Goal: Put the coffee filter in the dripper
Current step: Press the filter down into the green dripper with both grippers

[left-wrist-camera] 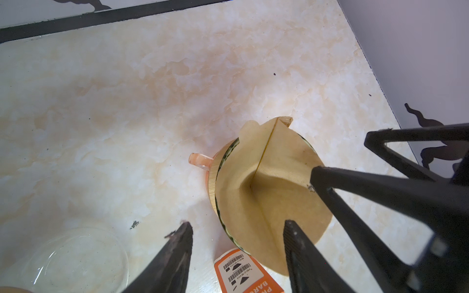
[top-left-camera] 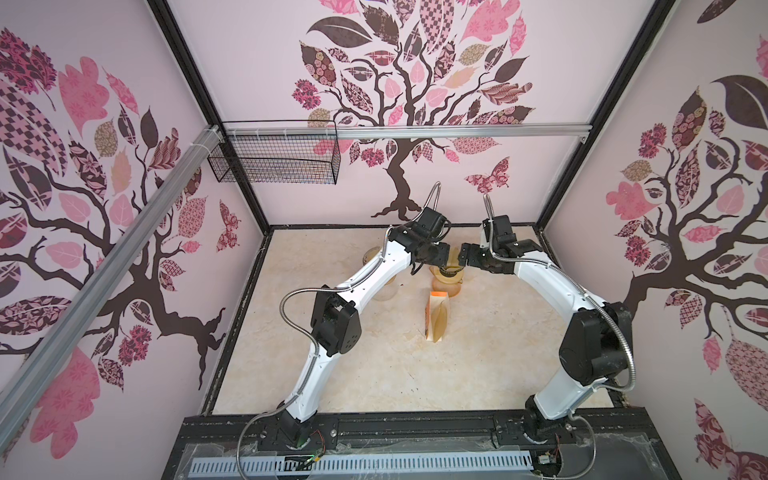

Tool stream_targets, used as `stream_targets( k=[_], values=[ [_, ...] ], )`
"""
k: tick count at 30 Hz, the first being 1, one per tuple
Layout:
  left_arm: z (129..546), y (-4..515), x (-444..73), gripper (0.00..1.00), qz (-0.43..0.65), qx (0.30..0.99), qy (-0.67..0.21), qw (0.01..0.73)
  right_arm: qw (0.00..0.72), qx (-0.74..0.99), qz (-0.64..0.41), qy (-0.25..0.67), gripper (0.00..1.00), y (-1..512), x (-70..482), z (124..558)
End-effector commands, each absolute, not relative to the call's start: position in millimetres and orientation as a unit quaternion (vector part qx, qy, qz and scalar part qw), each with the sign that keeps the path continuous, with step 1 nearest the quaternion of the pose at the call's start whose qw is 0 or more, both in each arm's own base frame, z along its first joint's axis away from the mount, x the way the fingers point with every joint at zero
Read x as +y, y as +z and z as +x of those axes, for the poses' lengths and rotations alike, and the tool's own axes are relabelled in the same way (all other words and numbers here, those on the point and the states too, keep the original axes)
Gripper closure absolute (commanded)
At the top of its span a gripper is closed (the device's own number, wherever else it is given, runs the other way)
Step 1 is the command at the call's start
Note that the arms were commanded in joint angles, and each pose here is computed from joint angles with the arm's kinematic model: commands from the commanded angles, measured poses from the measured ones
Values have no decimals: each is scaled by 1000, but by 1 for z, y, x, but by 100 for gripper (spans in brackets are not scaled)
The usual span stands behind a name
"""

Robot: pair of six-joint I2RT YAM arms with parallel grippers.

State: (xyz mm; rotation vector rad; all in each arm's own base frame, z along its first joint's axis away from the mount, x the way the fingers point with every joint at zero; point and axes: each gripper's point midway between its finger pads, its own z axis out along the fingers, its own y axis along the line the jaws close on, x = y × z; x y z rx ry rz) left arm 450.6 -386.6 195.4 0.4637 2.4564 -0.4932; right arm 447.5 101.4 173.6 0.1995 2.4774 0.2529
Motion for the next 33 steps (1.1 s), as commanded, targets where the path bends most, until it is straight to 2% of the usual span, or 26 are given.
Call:
stream_targets(
  k=[1,33],
  values=[
    [455,193,-389,40,180,921,-176,298,310,945,77,77,5,163,94,456],
    [454,164,-389,40,182,931,-162,273,290,952,82,61,5,140,91,460]
  ],
)
